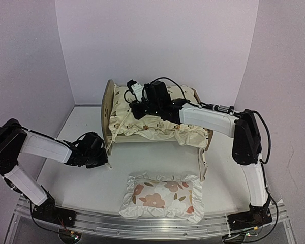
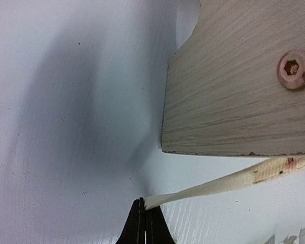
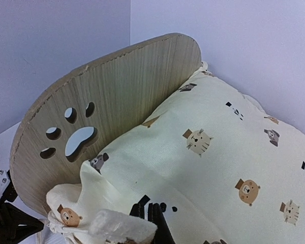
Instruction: Set up the pet bed
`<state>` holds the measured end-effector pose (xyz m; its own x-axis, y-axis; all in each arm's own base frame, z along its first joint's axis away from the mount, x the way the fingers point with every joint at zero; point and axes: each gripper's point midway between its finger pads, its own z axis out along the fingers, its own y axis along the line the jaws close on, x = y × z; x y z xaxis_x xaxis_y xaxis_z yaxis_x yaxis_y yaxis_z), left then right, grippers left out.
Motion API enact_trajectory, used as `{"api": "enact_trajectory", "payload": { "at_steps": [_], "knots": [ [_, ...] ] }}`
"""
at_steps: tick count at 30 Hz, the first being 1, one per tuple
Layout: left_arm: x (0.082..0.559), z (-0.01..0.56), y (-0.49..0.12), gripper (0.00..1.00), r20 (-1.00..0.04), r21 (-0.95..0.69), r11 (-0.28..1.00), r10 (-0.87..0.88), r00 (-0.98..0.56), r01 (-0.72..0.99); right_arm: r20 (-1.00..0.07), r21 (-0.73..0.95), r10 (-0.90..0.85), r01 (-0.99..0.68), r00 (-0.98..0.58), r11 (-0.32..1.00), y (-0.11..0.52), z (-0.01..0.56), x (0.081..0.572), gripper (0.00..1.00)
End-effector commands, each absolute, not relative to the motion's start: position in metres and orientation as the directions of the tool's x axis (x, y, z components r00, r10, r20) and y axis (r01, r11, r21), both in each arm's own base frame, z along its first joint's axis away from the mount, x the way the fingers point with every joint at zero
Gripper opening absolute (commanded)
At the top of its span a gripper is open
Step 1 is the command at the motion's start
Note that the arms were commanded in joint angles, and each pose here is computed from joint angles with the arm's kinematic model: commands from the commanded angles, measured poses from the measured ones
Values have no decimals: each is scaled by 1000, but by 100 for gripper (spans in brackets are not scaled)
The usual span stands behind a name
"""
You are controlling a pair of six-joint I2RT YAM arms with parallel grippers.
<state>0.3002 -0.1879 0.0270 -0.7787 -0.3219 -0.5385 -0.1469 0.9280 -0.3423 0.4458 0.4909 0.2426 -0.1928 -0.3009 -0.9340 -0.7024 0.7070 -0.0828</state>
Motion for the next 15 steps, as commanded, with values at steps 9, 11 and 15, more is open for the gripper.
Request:
{"api": "enact_trajectory", "payload": {
  "at_steps": [9, 11, 15],
  "knots": [
    [298, 45, -175, 23, -554, -277, 950, -281, -784, -145, -956, 10, -198, -697, -217, 717, 450, 275, 424, 57],
    [298, 55, -173, 27, -565, -276, 951, -280, -776, -142, -956, 17, -194, -704, -220, 710, 446, 279, 418, 65],
    [298, 79, -170, 36, -588, -286, 949, -284, -757, -134, -960, 31, -176, -708, -218, 706, 434, 293, 404, 77]
  ]
}}
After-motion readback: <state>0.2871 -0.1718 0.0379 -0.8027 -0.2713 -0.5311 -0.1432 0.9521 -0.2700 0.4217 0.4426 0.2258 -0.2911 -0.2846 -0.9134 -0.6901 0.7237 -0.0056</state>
